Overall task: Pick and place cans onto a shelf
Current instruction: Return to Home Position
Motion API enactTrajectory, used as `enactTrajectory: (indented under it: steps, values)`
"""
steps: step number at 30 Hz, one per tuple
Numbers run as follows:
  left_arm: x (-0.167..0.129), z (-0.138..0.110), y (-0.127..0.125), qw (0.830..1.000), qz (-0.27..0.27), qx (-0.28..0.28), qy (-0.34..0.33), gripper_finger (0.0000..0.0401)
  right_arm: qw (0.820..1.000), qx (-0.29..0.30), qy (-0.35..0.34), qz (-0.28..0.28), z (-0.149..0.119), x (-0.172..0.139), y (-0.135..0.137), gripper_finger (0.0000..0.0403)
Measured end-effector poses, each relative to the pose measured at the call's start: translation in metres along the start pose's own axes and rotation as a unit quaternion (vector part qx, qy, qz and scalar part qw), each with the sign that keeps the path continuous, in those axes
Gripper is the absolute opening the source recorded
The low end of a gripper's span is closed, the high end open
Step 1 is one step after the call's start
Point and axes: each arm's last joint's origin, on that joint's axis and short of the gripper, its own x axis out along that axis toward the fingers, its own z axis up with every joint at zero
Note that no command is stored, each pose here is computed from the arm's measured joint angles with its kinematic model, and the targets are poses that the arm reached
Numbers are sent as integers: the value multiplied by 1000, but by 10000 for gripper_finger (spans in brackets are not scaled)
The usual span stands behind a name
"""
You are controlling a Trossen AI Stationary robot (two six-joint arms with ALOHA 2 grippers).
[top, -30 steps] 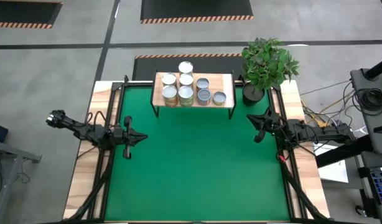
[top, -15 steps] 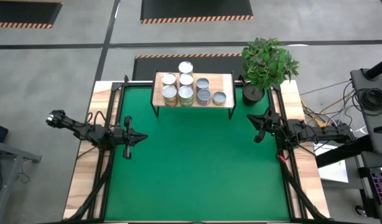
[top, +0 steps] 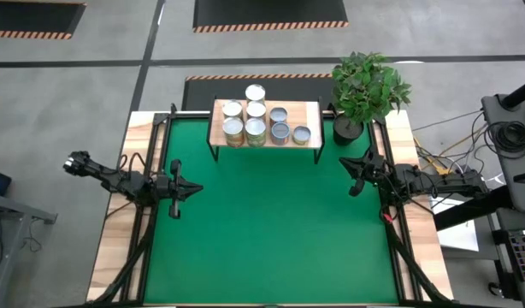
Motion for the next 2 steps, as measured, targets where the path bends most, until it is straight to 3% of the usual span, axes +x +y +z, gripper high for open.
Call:
enactTrajectory:
  steps: [2]
  values:
    - [0, 0, 0, 1000, 0, 0, 0, 0, 1000, 1, 0, 0, 0, 0, 0, 9]
